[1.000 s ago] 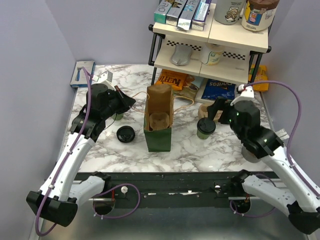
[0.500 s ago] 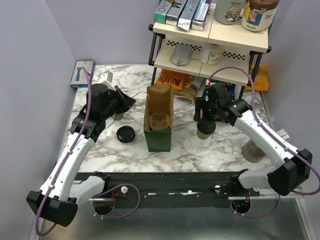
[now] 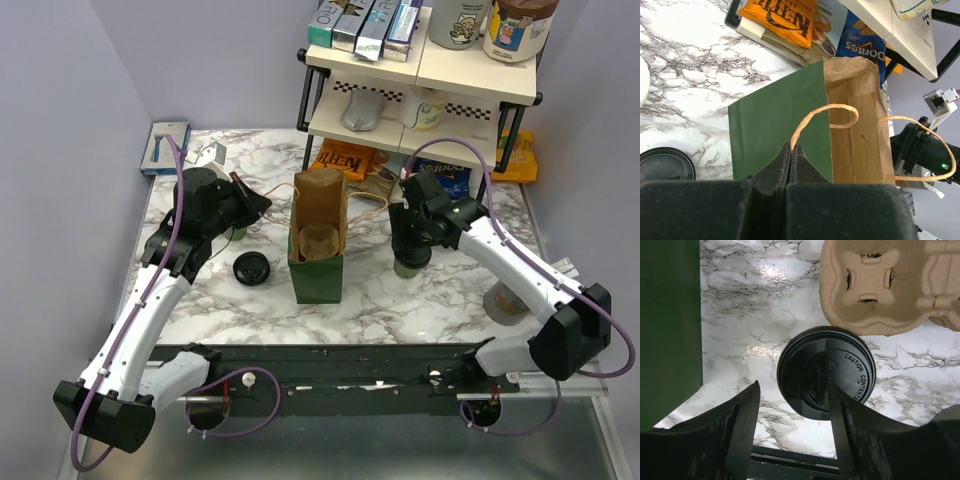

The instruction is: Pack the takeout coffee

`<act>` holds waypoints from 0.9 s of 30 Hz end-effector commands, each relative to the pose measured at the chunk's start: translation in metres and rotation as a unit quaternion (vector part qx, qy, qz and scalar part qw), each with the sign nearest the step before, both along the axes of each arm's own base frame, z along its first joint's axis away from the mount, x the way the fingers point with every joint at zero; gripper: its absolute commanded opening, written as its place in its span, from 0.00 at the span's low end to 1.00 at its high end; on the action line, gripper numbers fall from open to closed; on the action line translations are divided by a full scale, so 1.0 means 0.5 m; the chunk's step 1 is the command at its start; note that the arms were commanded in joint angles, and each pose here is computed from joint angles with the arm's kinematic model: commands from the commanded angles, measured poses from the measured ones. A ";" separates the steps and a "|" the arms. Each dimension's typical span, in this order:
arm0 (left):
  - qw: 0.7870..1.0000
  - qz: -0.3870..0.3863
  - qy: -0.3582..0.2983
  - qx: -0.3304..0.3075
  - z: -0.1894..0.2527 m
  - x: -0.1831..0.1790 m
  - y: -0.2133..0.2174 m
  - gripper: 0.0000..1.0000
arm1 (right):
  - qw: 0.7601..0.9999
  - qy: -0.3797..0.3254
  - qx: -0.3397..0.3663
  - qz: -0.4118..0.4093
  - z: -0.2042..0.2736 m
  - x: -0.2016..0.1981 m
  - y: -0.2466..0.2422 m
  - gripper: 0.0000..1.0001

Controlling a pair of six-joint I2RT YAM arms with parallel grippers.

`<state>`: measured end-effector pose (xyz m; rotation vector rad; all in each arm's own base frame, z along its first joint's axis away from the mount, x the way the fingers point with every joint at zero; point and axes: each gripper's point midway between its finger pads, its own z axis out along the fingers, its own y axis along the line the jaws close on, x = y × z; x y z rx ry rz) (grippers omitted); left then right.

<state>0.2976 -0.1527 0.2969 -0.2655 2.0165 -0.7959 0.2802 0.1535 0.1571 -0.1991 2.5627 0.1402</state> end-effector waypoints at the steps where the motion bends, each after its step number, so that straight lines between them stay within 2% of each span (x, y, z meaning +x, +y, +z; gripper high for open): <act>1: 1.000 -0.005 -0.003 -0.003 0.001 0.004 -0.004 0.00 | 0.999 -0.001 -0.046 0.006 -0.021 0.002 -0.008 0.63; 14: 1.000 -0.011 -0.001 -0.006 -0.003 0.006 -0.009 0.00 | 0.999 -0.003 -0.045 0.015 -0.038 0.010 0.011 0.48; 27: 1.000 -0.014 -0.005 -0.006 0.002 0.003 -0.010 0.00 | 0.998 -0.009 -0.058 0.024 -0.054 0.022 0.011 0.43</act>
